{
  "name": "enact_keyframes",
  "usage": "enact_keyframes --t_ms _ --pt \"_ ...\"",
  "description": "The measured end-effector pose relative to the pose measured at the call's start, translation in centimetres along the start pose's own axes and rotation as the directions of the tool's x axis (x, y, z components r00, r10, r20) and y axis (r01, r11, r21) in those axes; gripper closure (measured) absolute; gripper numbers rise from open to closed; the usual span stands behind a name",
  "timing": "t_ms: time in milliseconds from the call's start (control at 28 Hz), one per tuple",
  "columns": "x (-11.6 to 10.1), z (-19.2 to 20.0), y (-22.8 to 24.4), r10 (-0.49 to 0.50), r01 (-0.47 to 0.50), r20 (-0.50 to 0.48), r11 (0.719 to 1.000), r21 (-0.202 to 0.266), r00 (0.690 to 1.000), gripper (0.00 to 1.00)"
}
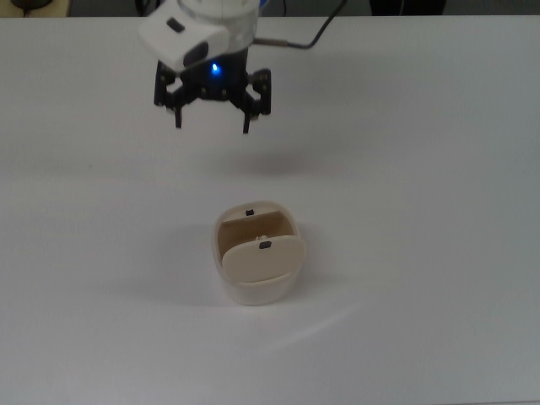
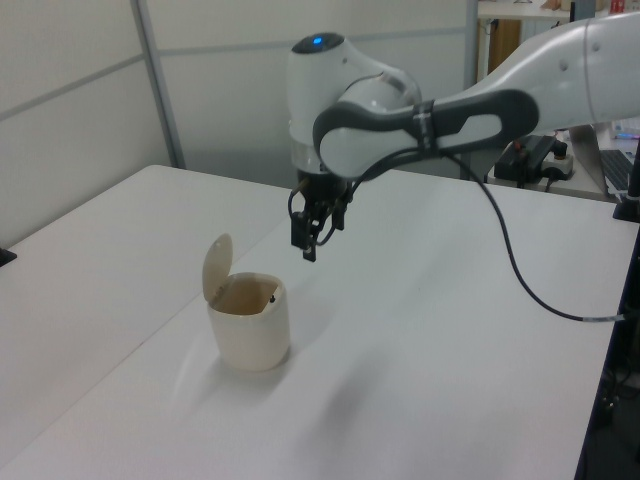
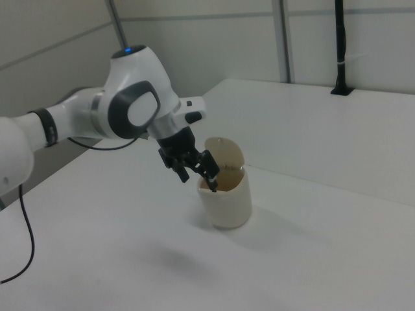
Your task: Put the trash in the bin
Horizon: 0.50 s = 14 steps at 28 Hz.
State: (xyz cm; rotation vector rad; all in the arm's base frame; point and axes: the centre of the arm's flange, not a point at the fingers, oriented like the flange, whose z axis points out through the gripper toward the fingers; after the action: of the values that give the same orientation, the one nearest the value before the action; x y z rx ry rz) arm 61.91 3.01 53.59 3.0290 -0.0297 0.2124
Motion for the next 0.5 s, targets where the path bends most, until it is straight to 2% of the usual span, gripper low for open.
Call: enact_keyframes --t_ms 179,393,500 --pt "-2.1 -3.9 1.5 0.037 -0.037 0.03 0.999 0.02 0.999 0.0" --pt "-4.3 -7.5 3.3 0.067 -0.069 0.094 0.997 0.017 0.993 0.0" --pt "-4.8 -8.4 3.5 0.075 -0.079 0.108 0.996 0.035 0.991 0.0"
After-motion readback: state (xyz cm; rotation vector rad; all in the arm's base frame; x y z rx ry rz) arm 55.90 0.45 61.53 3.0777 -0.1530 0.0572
